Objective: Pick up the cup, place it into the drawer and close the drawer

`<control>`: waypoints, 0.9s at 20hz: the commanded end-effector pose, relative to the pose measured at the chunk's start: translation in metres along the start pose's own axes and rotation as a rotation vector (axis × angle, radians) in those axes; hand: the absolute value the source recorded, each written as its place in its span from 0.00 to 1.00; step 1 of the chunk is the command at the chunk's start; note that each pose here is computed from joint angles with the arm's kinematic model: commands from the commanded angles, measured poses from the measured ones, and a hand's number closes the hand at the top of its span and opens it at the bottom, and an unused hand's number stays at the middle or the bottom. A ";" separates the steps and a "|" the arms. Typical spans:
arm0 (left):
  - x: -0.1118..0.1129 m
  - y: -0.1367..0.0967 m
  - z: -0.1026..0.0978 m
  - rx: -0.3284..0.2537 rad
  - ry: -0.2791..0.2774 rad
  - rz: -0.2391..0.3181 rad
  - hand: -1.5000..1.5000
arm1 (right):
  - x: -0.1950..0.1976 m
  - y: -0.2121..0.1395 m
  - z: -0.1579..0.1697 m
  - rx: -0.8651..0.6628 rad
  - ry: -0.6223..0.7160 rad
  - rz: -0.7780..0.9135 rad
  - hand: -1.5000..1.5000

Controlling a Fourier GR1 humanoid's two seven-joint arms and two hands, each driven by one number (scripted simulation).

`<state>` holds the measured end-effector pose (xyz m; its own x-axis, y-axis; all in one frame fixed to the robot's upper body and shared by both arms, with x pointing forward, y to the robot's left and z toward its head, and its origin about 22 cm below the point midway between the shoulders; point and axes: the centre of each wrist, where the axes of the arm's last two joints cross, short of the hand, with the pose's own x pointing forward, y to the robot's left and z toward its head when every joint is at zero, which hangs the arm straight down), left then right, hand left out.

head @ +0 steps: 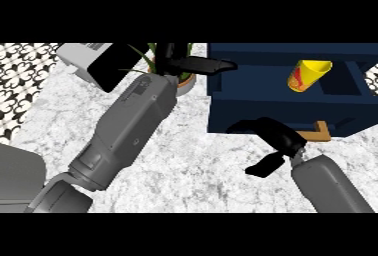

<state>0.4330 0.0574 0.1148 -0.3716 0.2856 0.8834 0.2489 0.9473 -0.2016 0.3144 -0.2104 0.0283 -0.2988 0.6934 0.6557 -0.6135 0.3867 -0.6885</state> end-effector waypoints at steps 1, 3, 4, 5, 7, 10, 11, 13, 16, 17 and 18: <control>-0.004 0.028 0.009 0.057 0.046 0.013 0.00 | -0.032 0.019 -0.024 0.002 0.070 0.027 1.00; -0.015 0.044 0.023 0.063 0.053 -0.003 0.00 | -0.043 0.003 -0.029 -0.045 0.085 0.002 1.00; -0.010 0.050 0.023 0.045 0.046 0.020 0.00 | -0.053 -0.016 -0.023 -0.071 0.088 -0.010 1.00; -0.013 0.041 0.025 0.053 0.066 0.028 0.00 | -0.052 -0.016 -0.031 -0.069 0.071 0.011 1.00; -0.010 0.048 0.027 0.045 0.051 0.013 0.00 | -0.057 -0.044 -0.027 -0.154 0.023 -0.036 1.00; -0.011 0.077 0.037 0.038 0.062 0.012 0.00 | -0.061 -0.063 -0.030 -0.247 0.033 -0.029 1.00; -0.005 0.077 0.033 0.038 0.040 0.023 0.00 | -0.061 -0.081 -0.027 -0.290 0.022 -0.050 1.00; 0.001 0.079 0.031 0.022 0.050 0.031 0.00 | -0.060 -0.086 -0.033 -0.347 0.012 -0.055 1.00; 0.000 0.083 0.036 0.009 0.048 0.042 0.00 | -0.056 -0.121 -0.028 -0.418 0.044 -0.053 1.00; -0.001 0.084 0.039 -0.004 0.070 0.031 0.00 | -0.060 -0.134 -0.017 -0.443 0.076 -0.065 1.00; -0.003 0.084 0.042 -0.009 0.052 0.036 0.00 | -0.058 -0.139 -0.016 -0.444 0.068 -0.060 1.00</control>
<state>0.4229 0.1240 0.0972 -0.3513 0.3415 0.8718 0.3027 0.9225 -0.2394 0.4035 -0.2692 0.0298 -0.2231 0.6559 0.7211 -0.4112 0.6074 -0.6797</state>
